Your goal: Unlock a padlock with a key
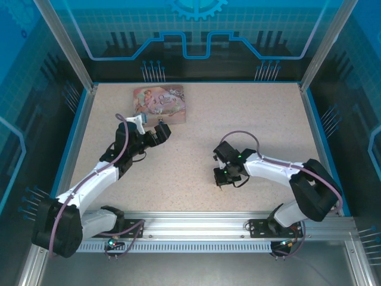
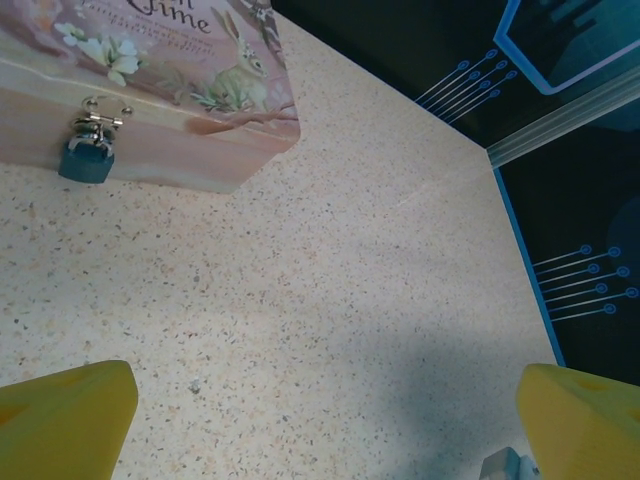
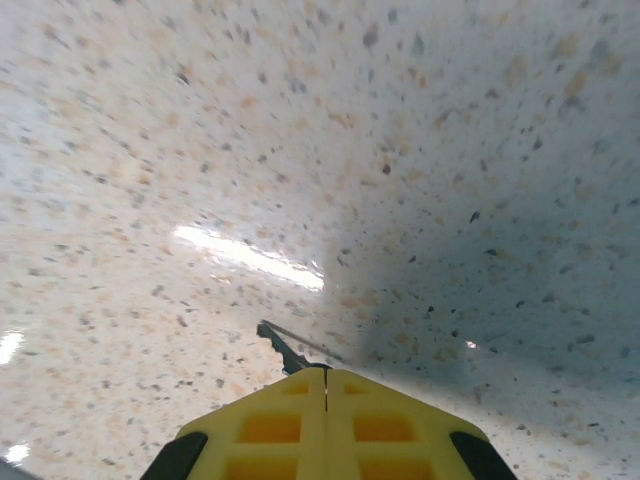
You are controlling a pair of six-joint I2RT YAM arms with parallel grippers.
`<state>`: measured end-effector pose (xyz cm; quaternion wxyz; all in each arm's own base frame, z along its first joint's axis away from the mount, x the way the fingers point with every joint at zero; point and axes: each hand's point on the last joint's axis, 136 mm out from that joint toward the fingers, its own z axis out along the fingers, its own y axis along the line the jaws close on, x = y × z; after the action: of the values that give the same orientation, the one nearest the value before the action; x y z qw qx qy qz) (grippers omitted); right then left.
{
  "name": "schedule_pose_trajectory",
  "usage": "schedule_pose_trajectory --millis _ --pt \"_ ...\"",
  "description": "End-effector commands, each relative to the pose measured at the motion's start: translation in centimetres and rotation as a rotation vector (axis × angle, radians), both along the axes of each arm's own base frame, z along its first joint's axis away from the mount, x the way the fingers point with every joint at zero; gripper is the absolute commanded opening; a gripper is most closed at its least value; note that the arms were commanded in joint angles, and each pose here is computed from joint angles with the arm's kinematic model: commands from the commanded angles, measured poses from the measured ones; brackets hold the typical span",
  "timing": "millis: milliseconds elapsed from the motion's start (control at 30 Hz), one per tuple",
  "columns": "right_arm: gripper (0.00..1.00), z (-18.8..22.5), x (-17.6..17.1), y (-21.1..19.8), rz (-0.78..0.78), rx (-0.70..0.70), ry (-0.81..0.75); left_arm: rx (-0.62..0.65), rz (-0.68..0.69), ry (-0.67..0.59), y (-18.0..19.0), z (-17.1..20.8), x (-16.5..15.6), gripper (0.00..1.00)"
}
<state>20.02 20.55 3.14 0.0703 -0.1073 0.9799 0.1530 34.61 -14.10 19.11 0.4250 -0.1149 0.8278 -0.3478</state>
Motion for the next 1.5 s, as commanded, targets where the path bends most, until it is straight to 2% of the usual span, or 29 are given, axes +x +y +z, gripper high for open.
schedule_pose_trajectory --millis 0,133,300,467,600,933,1033,1100,1133,1300,1467 --pt "0.00 2.5 1.4 1.3 0.018 0.186 -0.089 -0.017 -0.075 -0.080 -1.2 3.1 -0.3 0.99" --pt "0.00 4.4 2.5 0.8 -0.032 0.320 -0.130 -0.045 -0.133 -0.083 -2.2 4.0 -0.7 0.97" --pt "0.00 5.4 3.1 -0.7 -0.100 0.335 -0.096 -0.103 -0.206 -0.054 -3.7 4.6 -1.5 0.92" --pt "0.00 7.8 3.9 -0.3 -0.102 0.440 -0.173 -0.184 -0.283 -0.015 -6.1 4.6 -2.3 0.89" --pt "0.00 6.6 3.9 -1.1 -0.098 0.365 -0.149 -0.197 -0.302 -0.001 -7.2 4.2 -2.2 0.88" --pt "0.00 -0.2 1.8 -3.3 -0.137 0.128 0.043 -0.176 -0.278 -0.004 -7.1 3.6 -1.7 0.88" --pt "0.07 -0.8 0.7 -4.0 -0.144 0.081 0.070 -0.157 -0.276 -0.005 -6.9 3.5 -1.6 0.88" --pt "0.18 -0.9 -0.1 -4.5 -0.144 0.047 0.086 -0.142 -0.275 -0.009 -6.8 3.6 -1.6 0.88" --pt "0.21 -0.7 -0.2 -4.7 -0.141 0.035 0.083 -0.136 -0.275 -0.011 -6.8 3.6 -1.5 0.88" --pt "0.38 1.3 0.5 -5.3 -0.118 0.004 0.003 -0.123 -0.268 -0.027 -6.7 3.9 -1.3 0.88" --pt "0.37 1.2 0.5 -4.8 -0.081 -0.035 0.040 -0.121 -0.268 -0.036 -6.7 4.1 -1.3 0.88"
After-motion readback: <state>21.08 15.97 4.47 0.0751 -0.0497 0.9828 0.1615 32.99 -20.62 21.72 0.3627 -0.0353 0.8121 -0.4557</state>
